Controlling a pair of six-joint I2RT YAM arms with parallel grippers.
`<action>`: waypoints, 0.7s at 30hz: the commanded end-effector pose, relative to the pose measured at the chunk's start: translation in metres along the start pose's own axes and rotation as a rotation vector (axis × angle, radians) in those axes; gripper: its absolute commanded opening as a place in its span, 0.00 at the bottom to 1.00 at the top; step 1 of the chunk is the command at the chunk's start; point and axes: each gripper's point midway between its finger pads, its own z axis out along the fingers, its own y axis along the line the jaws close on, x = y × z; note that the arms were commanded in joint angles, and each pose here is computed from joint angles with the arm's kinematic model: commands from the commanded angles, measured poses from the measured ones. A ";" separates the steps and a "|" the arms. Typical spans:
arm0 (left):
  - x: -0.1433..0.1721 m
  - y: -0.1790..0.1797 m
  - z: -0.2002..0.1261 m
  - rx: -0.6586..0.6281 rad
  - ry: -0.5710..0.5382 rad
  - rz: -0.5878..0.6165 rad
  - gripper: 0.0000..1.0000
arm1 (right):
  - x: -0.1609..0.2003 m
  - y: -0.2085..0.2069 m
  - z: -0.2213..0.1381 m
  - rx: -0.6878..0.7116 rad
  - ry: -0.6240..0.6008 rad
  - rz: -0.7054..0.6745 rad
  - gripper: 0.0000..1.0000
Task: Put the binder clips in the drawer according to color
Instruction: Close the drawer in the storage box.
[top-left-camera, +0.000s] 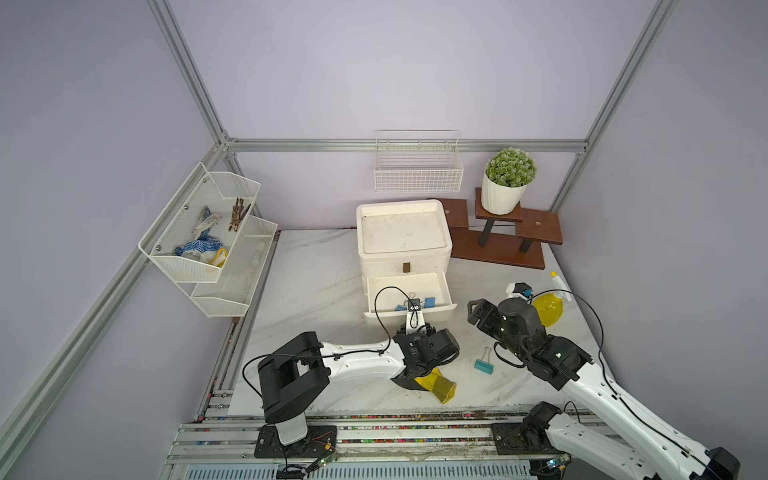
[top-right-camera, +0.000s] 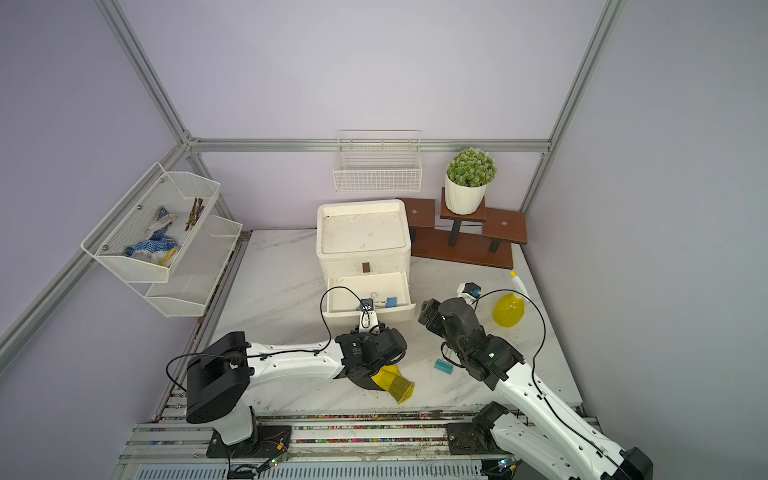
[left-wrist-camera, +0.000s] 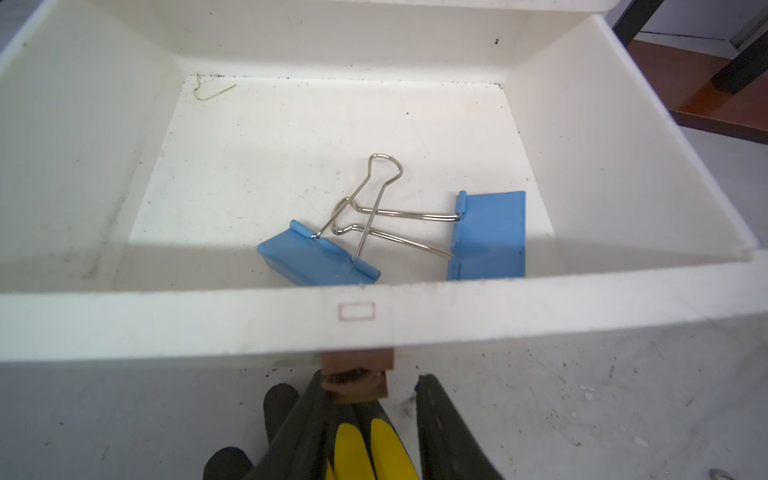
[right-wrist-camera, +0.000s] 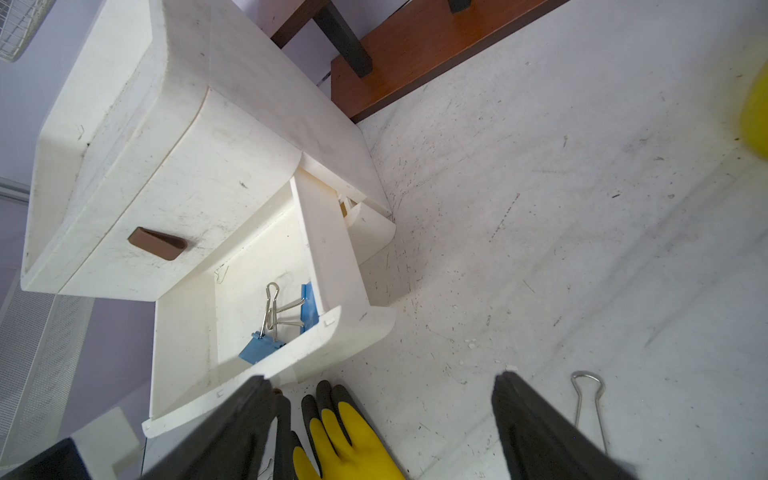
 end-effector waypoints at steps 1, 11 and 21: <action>-0.014 -0.003 0.002 0.023 -0.040 0.006 0.26 | -0.002 -0.003 0.000 0.012 -0.011 -0.005 0.88; -0.028 -0.015 0.002 0.089 -0.067 0.001 0.00 | -0.004 -0.006 -0.002 0.019 -0.018 -0.005 0.88; -0.065 -0.018 -0.008 0.090 -0.174 -0.001 0.00 | -0.003 -0.006 0.000 0.025 -0.014 -0.006 0.88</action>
